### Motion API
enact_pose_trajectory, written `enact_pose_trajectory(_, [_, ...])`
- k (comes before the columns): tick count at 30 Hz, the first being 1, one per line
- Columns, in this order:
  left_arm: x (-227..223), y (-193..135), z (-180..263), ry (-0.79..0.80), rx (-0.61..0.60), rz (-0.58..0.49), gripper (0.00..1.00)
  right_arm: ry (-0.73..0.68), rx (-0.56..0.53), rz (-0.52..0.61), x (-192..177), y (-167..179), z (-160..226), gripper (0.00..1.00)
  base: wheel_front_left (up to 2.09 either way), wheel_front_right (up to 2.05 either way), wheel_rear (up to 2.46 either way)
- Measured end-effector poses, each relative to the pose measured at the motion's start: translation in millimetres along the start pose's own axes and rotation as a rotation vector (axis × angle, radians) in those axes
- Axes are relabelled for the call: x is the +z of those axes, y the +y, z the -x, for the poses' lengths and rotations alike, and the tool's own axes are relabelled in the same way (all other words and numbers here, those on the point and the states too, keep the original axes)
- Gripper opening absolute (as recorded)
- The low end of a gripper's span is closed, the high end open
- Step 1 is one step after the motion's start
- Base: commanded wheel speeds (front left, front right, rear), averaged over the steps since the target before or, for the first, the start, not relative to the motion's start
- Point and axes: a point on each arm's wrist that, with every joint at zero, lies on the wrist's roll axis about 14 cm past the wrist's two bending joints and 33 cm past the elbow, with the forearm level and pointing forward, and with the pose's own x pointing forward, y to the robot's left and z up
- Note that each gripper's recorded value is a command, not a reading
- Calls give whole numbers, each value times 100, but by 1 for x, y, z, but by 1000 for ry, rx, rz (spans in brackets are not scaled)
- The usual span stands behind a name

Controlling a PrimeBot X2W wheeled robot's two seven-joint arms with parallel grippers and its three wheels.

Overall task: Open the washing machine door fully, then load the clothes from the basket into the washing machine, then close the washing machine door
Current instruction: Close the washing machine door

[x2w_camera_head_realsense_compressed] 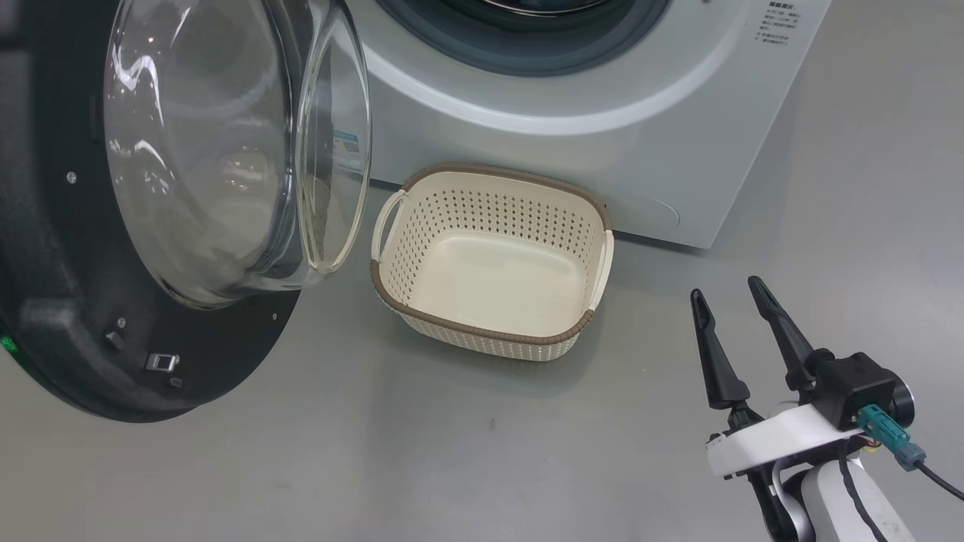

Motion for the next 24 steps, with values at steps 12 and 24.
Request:
enact_pose_trajectory(12, [-6,-6,8,-46,26,-200,100,2,0,-2,-1,0,0,100,0,0,0])
enact_pose_trajectory(24, [-19,7,22,-32,115,-628,100,3,-1,-3,-1,0,0,100,0,0,0])
